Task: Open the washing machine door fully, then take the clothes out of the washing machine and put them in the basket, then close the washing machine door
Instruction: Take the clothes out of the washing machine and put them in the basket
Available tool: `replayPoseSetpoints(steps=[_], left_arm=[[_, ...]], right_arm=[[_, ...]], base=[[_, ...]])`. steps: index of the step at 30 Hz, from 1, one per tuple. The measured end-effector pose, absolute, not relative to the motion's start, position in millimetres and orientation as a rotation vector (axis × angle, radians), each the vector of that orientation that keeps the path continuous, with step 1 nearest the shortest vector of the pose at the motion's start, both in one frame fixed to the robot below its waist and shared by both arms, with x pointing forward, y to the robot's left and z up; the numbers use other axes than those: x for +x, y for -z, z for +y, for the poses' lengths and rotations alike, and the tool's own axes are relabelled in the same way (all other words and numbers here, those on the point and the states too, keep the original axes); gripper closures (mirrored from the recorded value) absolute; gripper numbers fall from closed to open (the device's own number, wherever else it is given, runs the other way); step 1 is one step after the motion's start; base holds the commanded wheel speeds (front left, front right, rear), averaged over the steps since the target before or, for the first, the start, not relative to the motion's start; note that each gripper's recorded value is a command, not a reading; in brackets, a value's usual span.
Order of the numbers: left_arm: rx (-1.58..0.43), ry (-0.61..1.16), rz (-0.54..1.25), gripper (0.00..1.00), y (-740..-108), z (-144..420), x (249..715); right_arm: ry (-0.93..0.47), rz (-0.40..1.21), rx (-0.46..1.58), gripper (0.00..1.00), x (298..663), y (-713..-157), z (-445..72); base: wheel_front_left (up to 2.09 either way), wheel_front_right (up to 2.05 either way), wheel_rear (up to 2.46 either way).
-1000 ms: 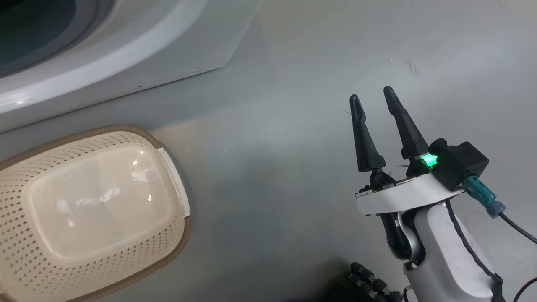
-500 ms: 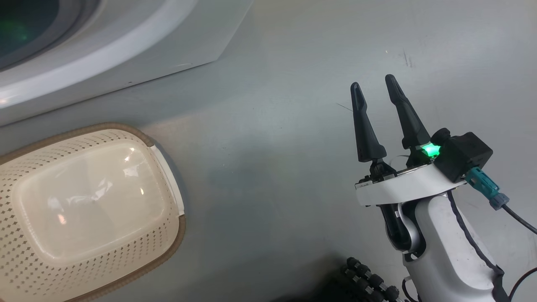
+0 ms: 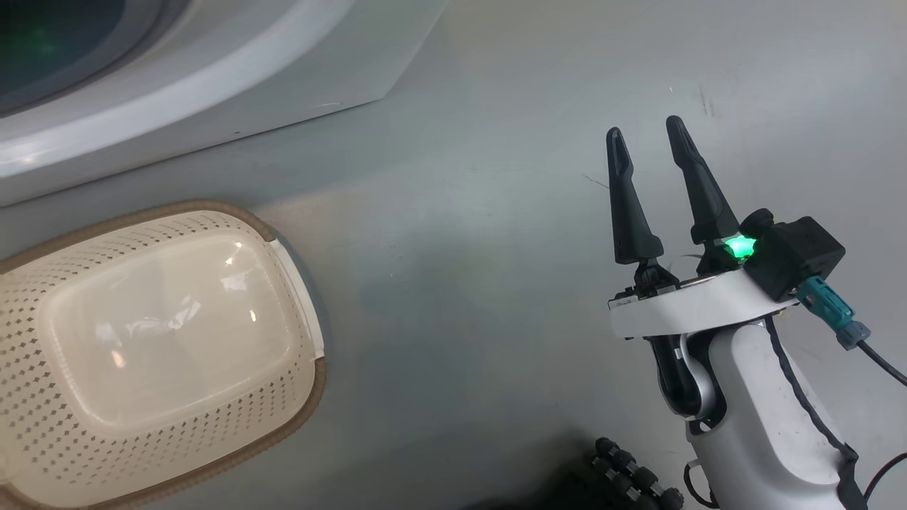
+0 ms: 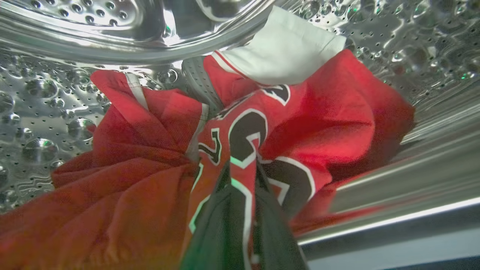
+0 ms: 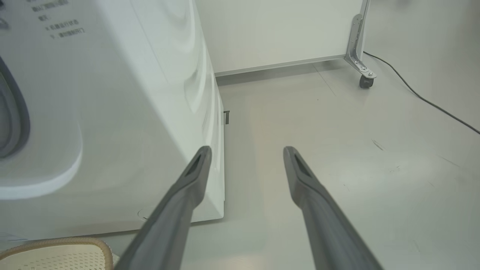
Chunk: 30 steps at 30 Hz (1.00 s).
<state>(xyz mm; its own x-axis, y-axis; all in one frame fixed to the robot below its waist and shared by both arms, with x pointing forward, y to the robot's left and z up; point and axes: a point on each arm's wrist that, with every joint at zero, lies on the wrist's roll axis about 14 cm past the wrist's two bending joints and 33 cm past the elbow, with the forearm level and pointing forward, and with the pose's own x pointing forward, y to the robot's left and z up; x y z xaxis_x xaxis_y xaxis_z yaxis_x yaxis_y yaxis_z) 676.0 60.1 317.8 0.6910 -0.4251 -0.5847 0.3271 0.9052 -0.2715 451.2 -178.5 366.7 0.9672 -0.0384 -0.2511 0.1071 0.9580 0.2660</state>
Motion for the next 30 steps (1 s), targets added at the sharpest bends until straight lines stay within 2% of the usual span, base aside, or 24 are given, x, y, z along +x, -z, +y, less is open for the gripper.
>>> replayPoseSetpoints(steps=[15, 30], left_arm=[[-0.194, 0.415, 0.464, 1.0, -348, 64, 657], [-0.259, 0.375, 0.254, 1.0, -383, 75, 613]], right_arm=[[0.016, 0.227, 0.262, 0.0, 461, -370, -162], [-0.054, 0.194, 0.24, 0.0, 462, -385, -145]], base=[[0.0, 0.0, 0.0], [0.0, 0.0, 0.0]])
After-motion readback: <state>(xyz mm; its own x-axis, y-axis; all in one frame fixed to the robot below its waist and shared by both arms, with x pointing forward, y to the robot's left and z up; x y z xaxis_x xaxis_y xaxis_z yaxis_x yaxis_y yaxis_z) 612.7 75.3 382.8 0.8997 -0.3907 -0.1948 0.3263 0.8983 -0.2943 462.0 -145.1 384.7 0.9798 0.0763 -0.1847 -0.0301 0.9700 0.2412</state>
